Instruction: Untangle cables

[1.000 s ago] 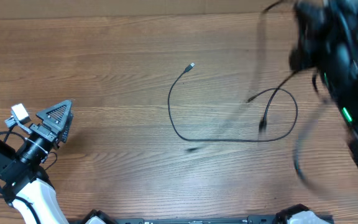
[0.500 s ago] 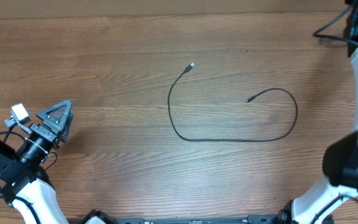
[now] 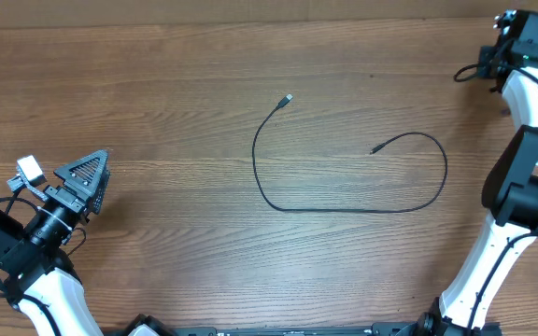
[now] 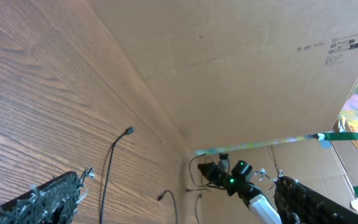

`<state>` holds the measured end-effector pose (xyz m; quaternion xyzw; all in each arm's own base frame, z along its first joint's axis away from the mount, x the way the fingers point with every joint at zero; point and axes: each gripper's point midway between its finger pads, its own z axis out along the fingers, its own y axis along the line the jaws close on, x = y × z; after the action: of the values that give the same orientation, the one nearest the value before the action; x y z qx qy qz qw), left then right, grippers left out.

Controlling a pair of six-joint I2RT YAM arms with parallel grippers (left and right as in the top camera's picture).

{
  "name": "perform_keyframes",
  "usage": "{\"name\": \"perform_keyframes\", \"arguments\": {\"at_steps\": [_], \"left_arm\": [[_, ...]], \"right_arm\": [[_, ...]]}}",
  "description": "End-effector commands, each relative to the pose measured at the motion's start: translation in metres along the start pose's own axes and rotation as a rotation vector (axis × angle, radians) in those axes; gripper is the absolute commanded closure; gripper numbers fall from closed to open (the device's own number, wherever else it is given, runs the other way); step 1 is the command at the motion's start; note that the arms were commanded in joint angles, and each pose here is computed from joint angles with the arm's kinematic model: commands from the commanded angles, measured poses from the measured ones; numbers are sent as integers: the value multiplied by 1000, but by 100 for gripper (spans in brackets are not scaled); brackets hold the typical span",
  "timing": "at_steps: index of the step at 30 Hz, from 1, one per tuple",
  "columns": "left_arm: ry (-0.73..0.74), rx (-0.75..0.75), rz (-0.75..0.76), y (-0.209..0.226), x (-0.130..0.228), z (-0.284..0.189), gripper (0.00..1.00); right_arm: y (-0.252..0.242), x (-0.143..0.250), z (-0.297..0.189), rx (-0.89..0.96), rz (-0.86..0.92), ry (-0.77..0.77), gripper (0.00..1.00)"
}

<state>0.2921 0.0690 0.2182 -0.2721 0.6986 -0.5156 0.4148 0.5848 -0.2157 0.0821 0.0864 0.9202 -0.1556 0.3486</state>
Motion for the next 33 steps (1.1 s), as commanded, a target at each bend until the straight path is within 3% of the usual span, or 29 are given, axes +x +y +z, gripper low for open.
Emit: {"name": "perform_keyframes", "arguments": {"at_steps": [1,2,3,7,10,11,26,29,33], "left_arm": [[3,14,45,-8,-3,-1,0],[3,14,45,-8,-3,-1,0],[3,14,45,-8,-3,-1,0],[3,14,45,-8,-3,-1,0],[3,14,45,-8,-3,-1,0],[3,14,45,-8,-3,-1,0],[3,14,45,-8,-3,-1,0],[3,14,45,-8,-3,-1,0],[3,14,45,-8,-3,-1,0]], "right_arm": [[20,-32,-15,-115,-1,-107,85],[25,-36,-16,-133,-2,-122,66],[27,-37,-17,-138,2,-127,61],[30,-37,-17,-144,16,-126,59],[33,-36,-17,-160,16,-120,18],[35,-34,-18,-163,19,-111,0],[110,-11,-59,-313,-21,42,0],[124,10,-72,-339,-13,145,0],[160,55,-105,-520,-19,348,0]]}}
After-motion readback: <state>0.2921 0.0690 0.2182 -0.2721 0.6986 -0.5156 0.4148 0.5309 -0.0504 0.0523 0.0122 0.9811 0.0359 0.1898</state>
